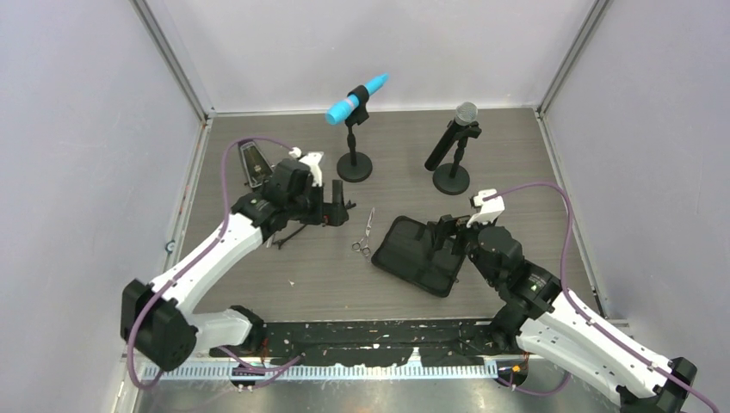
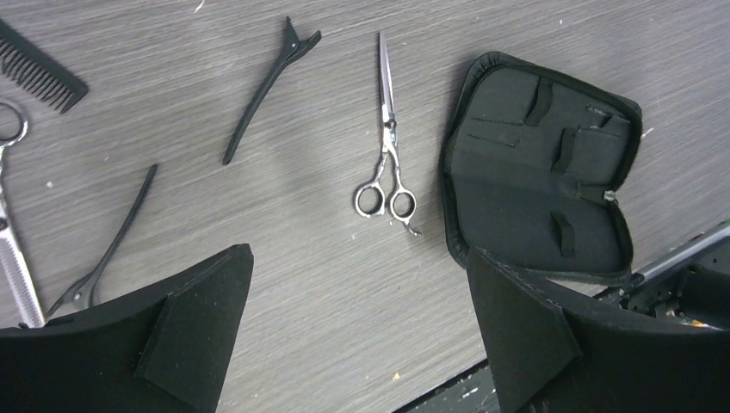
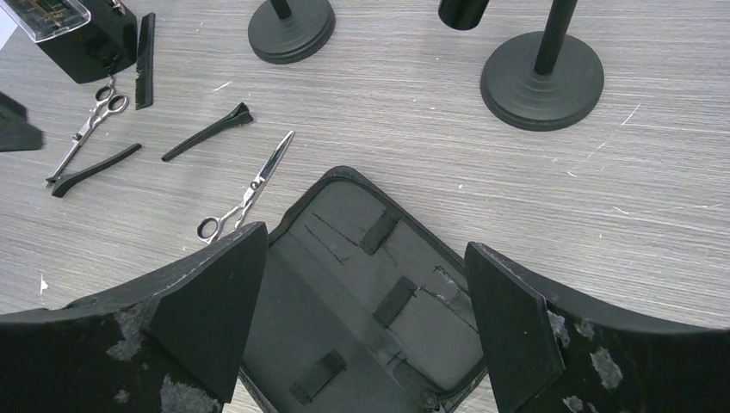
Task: Sort the hair-cutting tools
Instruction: Pick up the scissors from the center of the board.
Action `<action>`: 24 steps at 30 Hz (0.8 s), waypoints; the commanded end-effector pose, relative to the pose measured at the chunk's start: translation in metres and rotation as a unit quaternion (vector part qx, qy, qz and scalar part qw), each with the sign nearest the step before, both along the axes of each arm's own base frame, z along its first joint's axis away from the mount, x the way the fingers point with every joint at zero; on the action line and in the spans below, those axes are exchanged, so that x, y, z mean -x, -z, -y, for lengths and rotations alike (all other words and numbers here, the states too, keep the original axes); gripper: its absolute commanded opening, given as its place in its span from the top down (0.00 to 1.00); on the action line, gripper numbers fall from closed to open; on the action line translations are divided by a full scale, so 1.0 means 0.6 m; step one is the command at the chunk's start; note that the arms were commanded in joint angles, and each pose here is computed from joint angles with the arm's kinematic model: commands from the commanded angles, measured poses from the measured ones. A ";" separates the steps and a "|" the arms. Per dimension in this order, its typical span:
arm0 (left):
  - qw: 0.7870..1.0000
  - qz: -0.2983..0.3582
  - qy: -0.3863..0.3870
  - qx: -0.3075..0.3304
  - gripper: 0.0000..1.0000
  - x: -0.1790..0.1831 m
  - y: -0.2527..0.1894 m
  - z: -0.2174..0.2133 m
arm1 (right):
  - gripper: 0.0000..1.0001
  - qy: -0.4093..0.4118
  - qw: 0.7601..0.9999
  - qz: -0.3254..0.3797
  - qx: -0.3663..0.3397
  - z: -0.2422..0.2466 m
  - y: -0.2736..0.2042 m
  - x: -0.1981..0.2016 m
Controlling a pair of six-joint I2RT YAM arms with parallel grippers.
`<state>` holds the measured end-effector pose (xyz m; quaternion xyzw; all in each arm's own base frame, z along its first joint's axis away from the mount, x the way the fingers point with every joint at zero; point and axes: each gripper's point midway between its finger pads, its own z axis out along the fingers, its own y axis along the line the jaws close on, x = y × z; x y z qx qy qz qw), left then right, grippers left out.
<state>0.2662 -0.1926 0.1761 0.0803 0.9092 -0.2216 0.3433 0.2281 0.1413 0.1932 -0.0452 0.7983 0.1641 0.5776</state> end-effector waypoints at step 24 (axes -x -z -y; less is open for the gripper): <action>0.964 -0.156 0.045 -0.208 0.24 -0.092 0.181 0.156 | 0.04 0.011 0.999 0.027 0.012 0.025 -0.011 0.006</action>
